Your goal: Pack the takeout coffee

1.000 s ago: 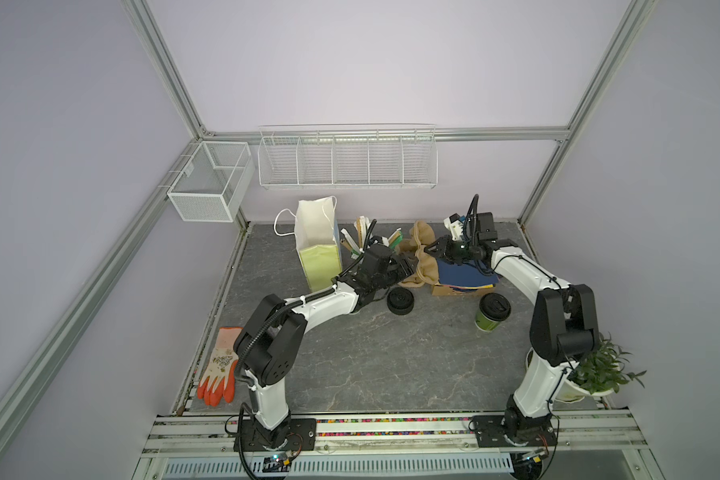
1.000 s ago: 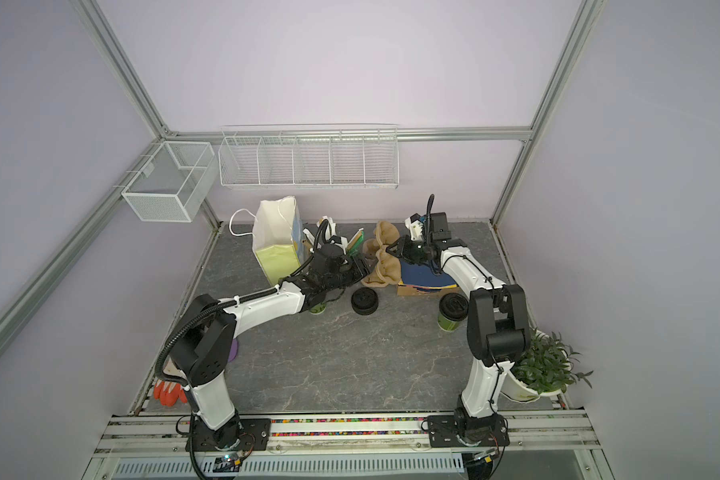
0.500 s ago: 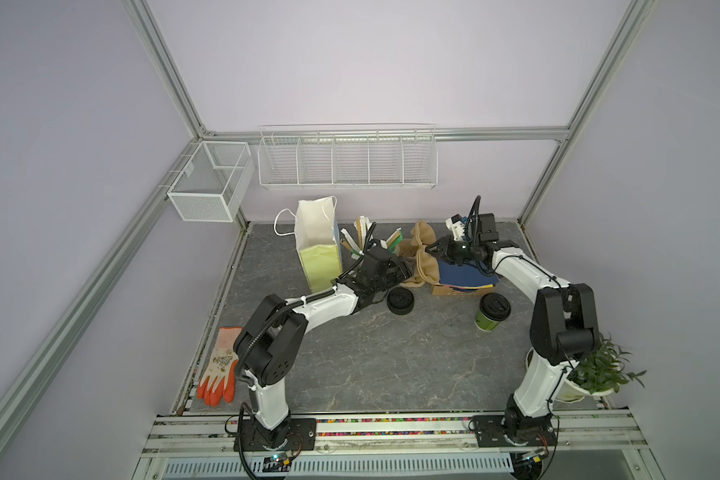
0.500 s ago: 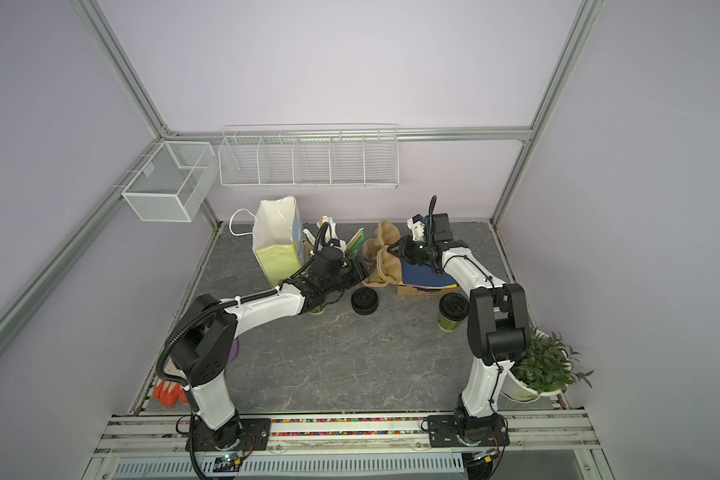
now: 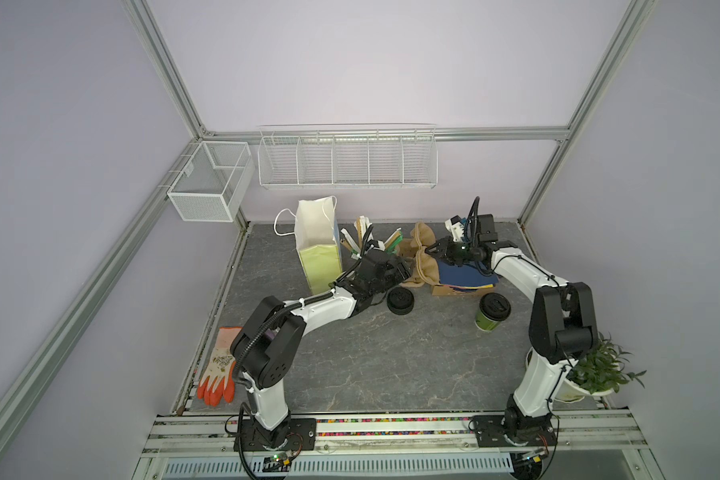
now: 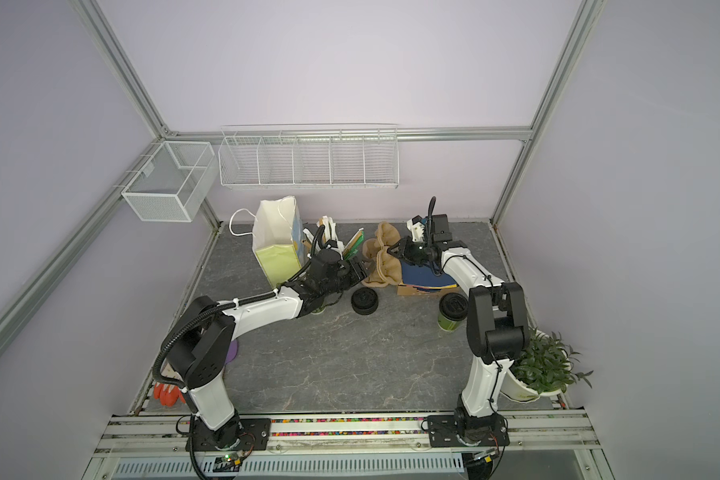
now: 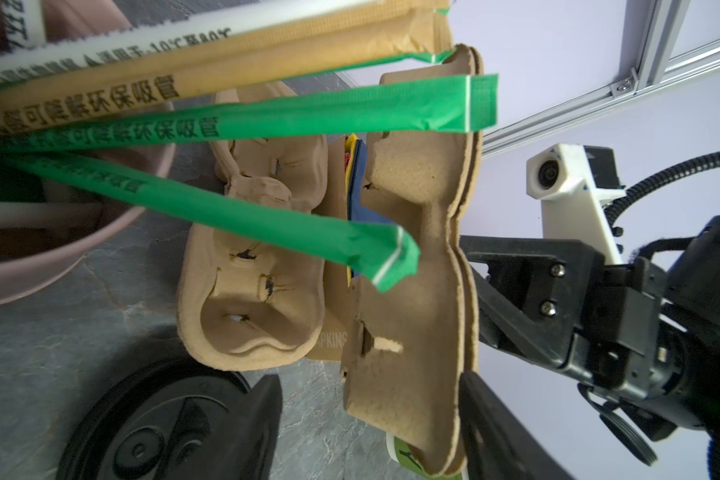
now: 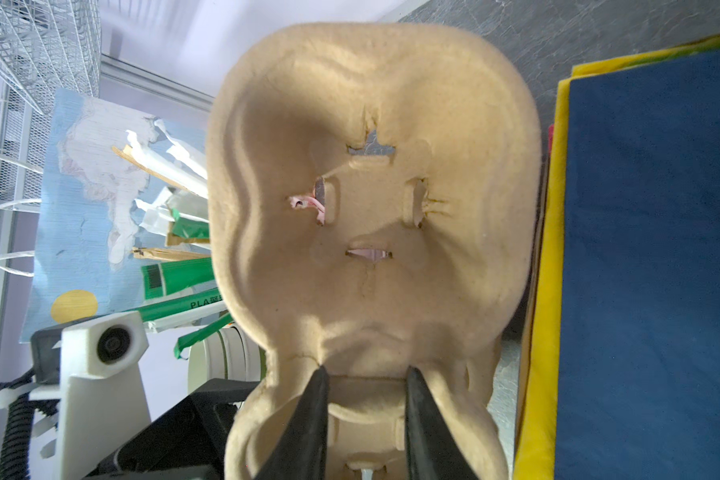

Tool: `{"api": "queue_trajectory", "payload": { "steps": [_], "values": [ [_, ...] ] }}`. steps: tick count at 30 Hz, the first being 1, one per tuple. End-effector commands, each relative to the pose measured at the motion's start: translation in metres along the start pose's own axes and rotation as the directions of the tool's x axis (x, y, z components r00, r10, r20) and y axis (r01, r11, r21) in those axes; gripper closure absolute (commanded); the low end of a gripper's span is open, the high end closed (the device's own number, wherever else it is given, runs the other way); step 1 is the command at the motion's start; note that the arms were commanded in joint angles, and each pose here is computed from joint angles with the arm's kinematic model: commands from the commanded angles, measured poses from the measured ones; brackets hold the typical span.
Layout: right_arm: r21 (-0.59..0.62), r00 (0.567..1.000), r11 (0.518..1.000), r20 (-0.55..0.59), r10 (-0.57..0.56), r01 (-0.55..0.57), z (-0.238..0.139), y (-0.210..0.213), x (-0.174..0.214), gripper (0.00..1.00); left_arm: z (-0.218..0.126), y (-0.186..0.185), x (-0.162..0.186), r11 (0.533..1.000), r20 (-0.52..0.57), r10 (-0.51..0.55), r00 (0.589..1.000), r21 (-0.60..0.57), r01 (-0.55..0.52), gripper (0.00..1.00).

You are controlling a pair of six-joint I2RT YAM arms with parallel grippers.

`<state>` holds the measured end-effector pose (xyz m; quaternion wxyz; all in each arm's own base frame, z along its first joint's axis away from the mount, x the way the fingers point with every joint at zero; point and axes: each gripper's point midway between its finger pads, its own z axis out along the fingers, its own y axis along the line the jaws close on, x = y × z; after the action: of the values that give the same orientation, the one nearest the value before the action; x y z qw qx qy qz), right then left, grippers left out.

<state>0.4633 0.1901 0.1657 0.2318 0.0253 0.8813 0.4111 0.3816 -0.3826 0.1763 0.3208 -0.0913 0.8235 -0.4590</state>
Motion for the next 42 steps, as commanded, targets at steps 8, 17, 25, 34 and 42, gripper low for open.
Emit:
{"api": "queue_trajectory", "payload": {
  "steps": [8,17,25,34,42],
  "values": [
    [-0.013,1.000,1.000,-0.026,-0.002,0.002,0.009,-0.002,0.008,0.81,0.000,-0.013,0.003,0.999,-0.003,-0.010,1.000,0.039,0.010,0.32],
    [-0.019,1.000,1.000,-0.025,-0.007,0.007,0.008,0.001,0.007,0.81,0.004,-0.008,0.004,1.000,-0.011,-0.005,1.000,0.013,0.005,0.32],
    [-0.025,1.000,1.000,-0.029,-0.008,0.007,0.008,0.002,0.008,0.81,0.008,-0.002,0.007,1.000,-0.021,-0.003,1.000,-0.004,0.003,0.33],
    [-0.038,0.999,0.999,-0.039,-0.014,0.012,0.011,0.005,0.010,0.81,0.011,-0.001,0.008,1.000,-0.029,0.004,1.000,-0.009,-0.004,0.33],
    [-0.053,0.998,0.998,-0.053,-0.029,0.027,0.008,0.013,0.012,0.81,0.008,0.011,0.008,0.997,-0.033,0.044,0.998,-0.068,-0.046,0.33]
  ]
}}
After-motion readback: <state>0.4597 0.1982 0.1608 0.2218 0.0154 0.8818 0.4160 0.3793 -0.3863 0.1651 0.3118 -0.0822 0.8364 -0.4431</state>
